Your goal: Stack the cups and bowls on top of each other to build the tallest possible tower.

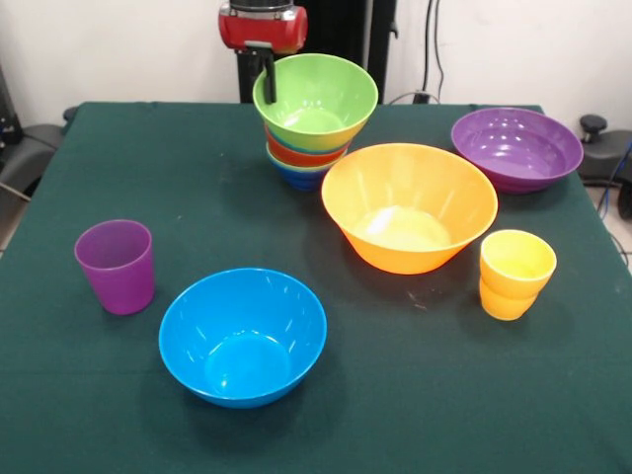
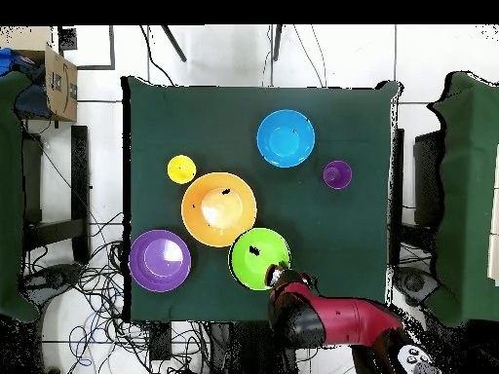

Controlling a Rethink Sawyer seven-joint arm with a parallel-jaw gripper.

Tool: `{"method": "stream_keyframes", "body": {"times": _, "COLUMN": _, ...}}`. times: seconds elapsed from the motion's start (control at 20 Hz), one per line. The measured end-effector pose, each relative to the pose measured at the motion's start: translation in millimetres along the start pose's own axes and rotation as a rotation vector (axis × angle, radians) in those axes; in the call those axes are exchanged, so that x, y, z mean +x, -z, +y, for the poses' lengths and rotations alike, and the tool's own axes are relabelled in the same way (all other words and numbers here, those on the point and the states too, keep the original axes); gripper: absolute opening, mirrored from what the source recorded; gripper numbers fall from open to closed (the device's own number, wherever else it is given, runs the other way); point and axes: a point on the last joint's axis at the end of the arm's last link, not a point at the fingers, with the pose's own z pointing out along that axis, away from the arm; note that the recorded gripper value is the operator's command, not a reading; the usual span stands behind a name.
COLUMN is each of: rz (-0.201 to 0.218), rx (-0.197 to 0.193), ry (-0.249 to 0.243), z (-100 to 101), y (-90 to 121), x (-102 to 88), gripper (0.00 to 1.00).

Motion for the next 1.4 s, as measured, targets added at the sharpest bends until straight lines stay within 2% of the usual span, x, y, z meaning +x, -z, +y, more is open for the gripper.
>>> {"method": "stream_keyframes", "body": {"times": 0.15, "rz": 0.0, "rx": 0.0, "ry": 0.0, "z": 0, "y": 0, "x": 0.0, "gripper": 0.0}}
{"method": "stream_keyframes", "body": {"times": 0.2, "rz": 0.002, "rx": 0.0, "ry": -0.001, "z": 0, "y": -1, "x": 0.3, "gripper": 1.0}}
{"method": "stream_keyframes", "body": {"times": 0.55, "rz": 0.038, "rx": -0.014, "ry": -0.006, "z": 3, "y": -13, "x": 10.6, "gripper": 1.0}}
{"method": "stream_keyframes", "body": {"times": 0.6, "rz": 0.059, "rx": -0.022, "ry": -0.009, "z": 5, "y": -18, "x": 17.4, "gripper": 0.0}}
{"method": "stream_keyframes", "body": {"times": 0.75, "rz": 0.063, "rx": -0.026, "ry": -0.01, "z": 5, "y": -20, "x": 19.1, "gripper": 0.0}}
{"method": "stream_keyframes", "body": {"times": 1.1, "rz": 0.032, "rx": -0.031, "ry": -0.008, "z": 6, "y": -19, "x": 12.5, "gripper": 0.0}}
{"method": "stream_keyframes", "body": {"times": 1.4, "rz": 0.031, "rx": -0.031, "ry": -0.008, "z": 6, "y": -19, "x": 12.0, "gripper": 0.0}}
